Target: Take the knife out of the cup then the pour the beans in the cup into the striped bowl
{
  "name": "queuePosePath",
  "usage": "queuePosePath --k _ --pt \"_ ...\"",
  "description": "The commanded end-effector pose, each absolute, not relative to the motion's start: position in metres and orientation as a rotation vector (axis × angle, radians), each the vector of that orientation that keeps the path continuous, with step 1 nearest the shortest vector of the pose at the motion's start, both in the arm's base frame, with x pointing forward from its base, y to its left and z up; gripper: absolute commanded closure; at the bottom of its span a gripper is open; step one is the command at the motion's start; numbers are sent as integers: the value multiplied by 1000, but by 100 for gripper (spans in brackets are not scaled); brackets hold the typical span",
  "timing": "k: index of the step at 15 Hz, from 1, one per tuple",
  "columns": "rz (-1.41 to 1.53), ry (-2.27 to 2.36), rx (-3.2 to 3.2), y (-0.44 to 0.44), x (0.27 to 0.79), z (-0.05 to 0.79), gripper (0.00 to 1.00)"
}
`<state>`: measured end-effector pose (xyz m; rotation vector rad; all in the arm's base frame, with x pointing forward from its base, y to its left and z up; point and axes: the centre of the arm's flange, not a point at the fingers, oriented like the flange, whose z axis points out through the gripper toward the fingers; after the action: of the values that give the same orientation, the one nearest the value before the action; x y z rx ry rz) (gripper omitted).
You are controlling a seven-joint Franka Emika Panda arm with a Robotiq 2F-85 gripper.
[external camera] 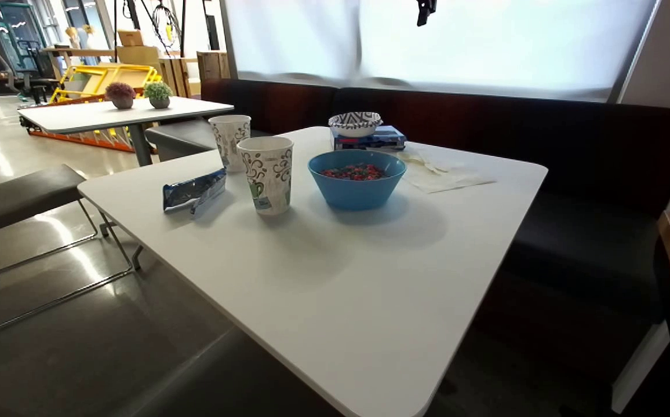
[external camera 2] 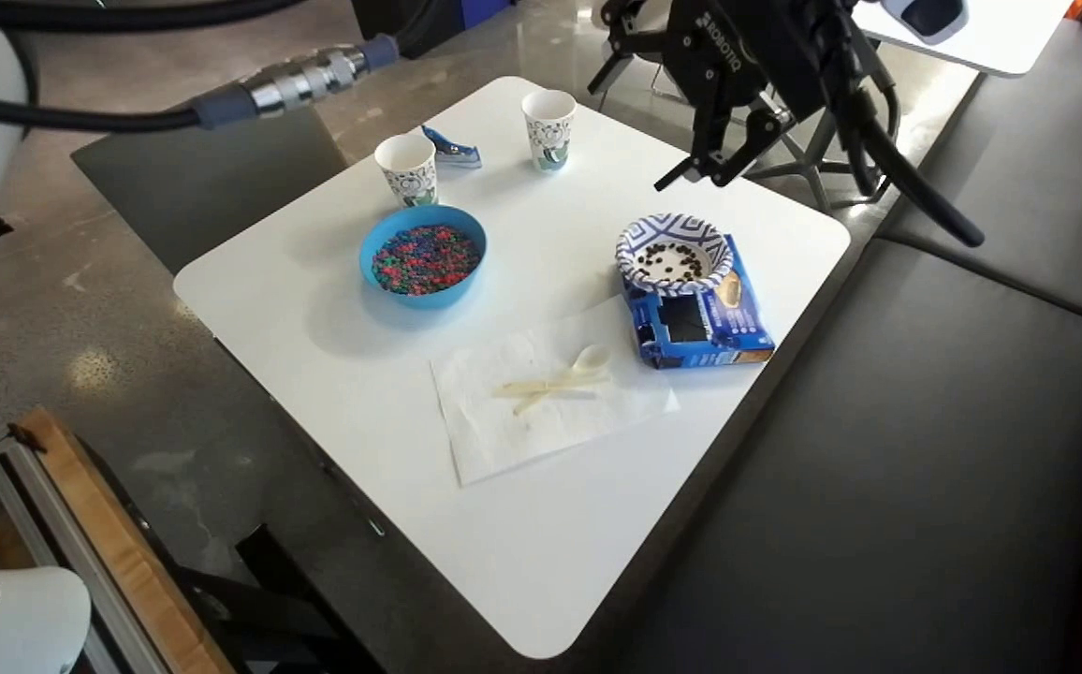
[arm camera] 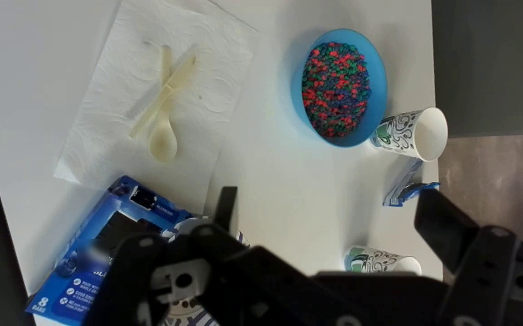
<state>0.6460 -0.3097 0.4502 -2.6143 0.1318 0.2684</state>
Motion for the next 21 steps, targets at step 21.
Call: queuePosePath --k 21 --pt "286 -473 -2846 -144 638 351 0"
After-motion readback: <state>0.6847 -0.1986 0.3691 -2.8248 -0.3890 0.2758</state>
